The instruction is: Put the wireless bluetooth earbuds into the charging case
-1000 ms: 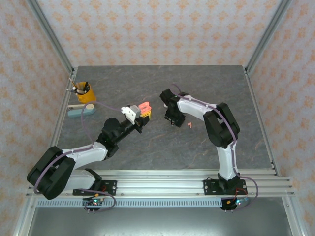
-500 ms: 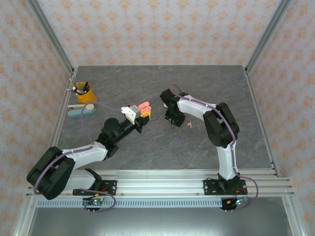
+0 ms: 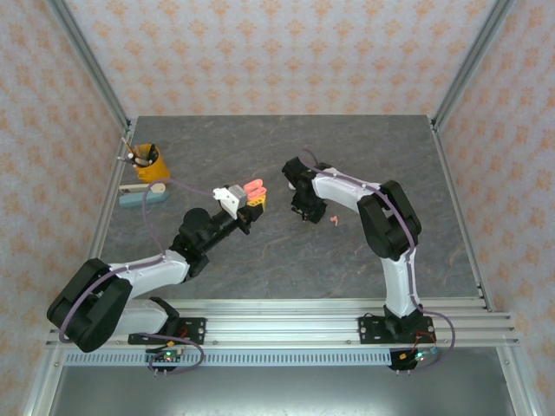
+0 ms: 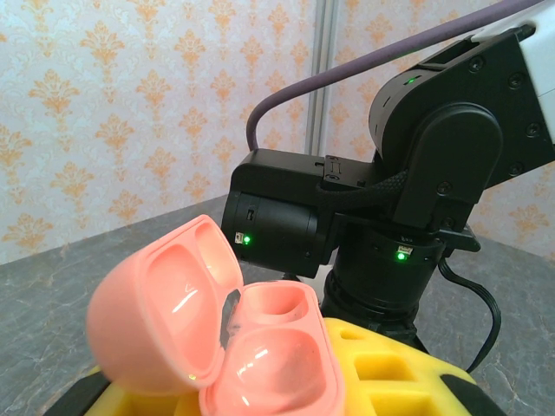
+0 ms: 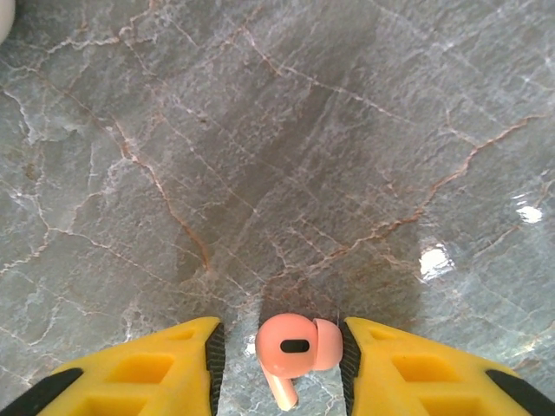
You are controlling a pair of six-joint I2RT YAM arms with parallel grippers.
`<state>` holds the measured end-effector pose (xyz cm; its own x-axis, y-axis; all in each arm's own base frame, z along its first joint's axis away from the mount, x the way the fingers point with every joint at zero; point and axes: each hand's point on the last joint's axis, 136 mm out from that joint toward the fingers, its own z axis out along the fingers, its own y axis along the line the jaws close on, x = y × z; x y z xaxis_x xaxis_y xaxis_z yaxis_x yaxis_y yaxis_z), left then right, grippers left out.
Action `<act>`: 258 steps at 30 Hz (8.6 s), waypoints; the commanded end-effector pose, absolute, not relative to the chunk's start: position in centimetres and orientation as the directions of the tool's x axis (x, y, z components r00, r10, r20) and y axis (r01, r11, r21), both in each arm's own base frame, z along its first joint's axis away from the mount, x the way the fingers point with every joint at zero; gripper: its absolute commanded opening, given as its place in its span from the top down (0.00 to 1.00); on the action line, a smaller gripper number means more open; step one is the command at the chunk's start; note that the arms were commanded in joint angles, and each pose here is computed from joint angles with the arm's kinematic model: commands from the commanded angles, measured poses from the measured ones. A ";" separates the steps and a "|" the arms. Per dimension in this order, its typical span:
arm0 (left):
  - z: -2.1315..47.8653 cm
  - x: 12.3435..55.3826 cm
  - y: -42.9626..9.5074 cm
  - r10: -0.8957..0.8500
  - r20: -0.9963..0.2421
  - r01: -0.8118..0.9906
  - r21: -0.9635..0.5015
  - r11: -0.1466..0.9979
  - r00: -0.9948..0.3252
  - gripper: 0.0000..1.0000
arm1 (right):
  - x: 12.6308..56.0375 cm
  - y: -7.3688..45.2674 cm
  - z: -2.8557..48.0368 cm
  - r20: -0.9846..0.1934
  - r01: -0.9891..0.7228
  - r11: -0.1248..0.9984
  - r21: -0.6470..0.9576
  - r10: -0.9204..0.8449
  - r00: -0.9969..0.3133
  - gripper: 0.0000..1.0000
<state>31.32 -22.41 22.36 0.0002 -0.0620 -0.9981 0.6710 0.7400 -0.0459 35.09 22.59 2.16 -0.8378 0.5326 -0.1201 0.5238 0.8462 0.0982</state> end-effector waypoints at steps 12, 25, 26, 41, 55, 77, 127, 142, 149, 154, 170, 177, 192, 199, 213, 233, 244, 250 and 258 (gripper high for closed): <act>25.1 30.9 -22.6 -0.106 -0.993 0.682 -0.042 0.731 0.052 1.00 | 34.4 21.1 0.9 -0.131 0.509 0.861 0.011 0.506 -0.853 0.67; 25.3 31.0 -22.6 -0.100 -0.994 0.682 -0.038 0.730 0.052 1.00 | 34.4 20.5 2.8 -0.197 0.473 0.880 0.043 0.472 -0.859 0.74; 25.4 30.9 -22.7 -0.099 -0.994 0.685 -0.037 0.728 0.051 1.00 | 34.4 20.4 3.0 -0.205 0.470 0.881 0.046 0.469 -0.859 0.74; 25.8 30.9 -23.0 -0.077 -0.996 0.696 -0.026 0.718 0.041 1.00 | 34.8 19.1 7.4 -0.382 0.352 0.928 0.119 0.371 -0.847 0.74; 27.4 30.5 -24.5 -0.074 -0.997 0.756 -0.019 0.654 0.039 1.00 | 35.9 18.5 19.3 -0.659 0.135 0.952 0.276 0.290 -0.694 0.74; 31.9 31.0 -30.2 -0.106 -0.991 0.858 0.011 0.514 0.077 1.00 | 31.0 21.0 40.2 -0.860 -0.409 0.773 0.486 0.339 -0.381 0.74; 38.9 34.5 -34.9 -0.138 -0.955 0.801 0.136 0.583 0.263 1.00 | 29.8 24.3 41.9 -0.837 -0.598 0.586 0.547 0.408 -0.365 0.74; 40.3 34.2 -34.6 -0.218 -0.943 0.809 0.081 0.583 0.251 1.00 | 30.7 24.5 39.2 -0.836 -0.564 0.618 0.548 0.390 -0.386 0.74; 40.8 34.4 -34.4 -0.237 -0.939 0.803 0.063 0.592 0.249 1.00 | 30.4 24.5 38.0 -0.845 -0.562 0.633 0.532 0.353 -0.402 0.74; 41.1 34.7 -34.3 -0.258 -0.936 0.798 0.038 0.602 0.239 1.00 | 30.3 24.4 37.3 -0.852 -0.560 0.646 0.519 0.336 -0.403 0.75; 41.6 35.2 -34.2 -0.275 -0.935 0.786 0.007 0.618 0.224 1.00 | 29.8 24.2 35.8 -0.861 -0.563 0.659 0.499 0.299 -0.412 0.75; 40.8 35.1 -34.6 -0.261 -0.942 0.794 0.008 0.607 0.209 1.00 | 30.2 24.0 36.3 -0.858 -0.550 0.665 0.506 0.321 -0.401 0.77; 40.0 35.7 -34.9 -0.255 -0.951 0.785 -0.021 0.619 0.175 1.00 | 30.2 23.4 41.2 -0.843 -0.575 0.619 0.535 0.435 -0.316 0.79; 39.5 36.8 -34.4 -0.297 -0.947 0.754 -0.107 0.648 0.122 1.00 | 30.4 23.2 41.3 -0.835 -0.569 0.616 0.546 0.457 -0.306 0.79; 37.7 37.5 -33.5 -0.184 -0.965 0.588 -0.041 0.808 0.185 1.00 | 30.8 22.8 42.2 -0.822 -0.562 0.609 0.559 0.495 -0.281 0.80; 36.3 37.3 -34.2 -0.153 -0.975 0.606 -0.023 0.795 0.163 1.00 | 31.1 23.1 43.4 -0.822 -0.573 0.603 0.556 0.504 -0.267 0.81; 36.6 37.1 -34.4 -0.161 -0.973 0.619 -0.025 0.785 0.164 1.00 | 31.8 23.8 43.1 -0.825 -0.571 0.606 0.554 0.491 -0.279 0.81; 36.9 37.0 -34.4 -0.168 -0.971 0.623 -0.028 0.782 0.167 1.00 | 32.4 24.3 42.4 -0.828 -0.565 0.612 0.553 0.478 -0.293 0.81; 37.3 36.9 -34.3 -0.167 -0.970 0.620 -0.022 0.784 0.177 1.00 | 32.3 24.7 41.4 -0.836 -0.568 0.617 0.545 0.446 -0.318 0.81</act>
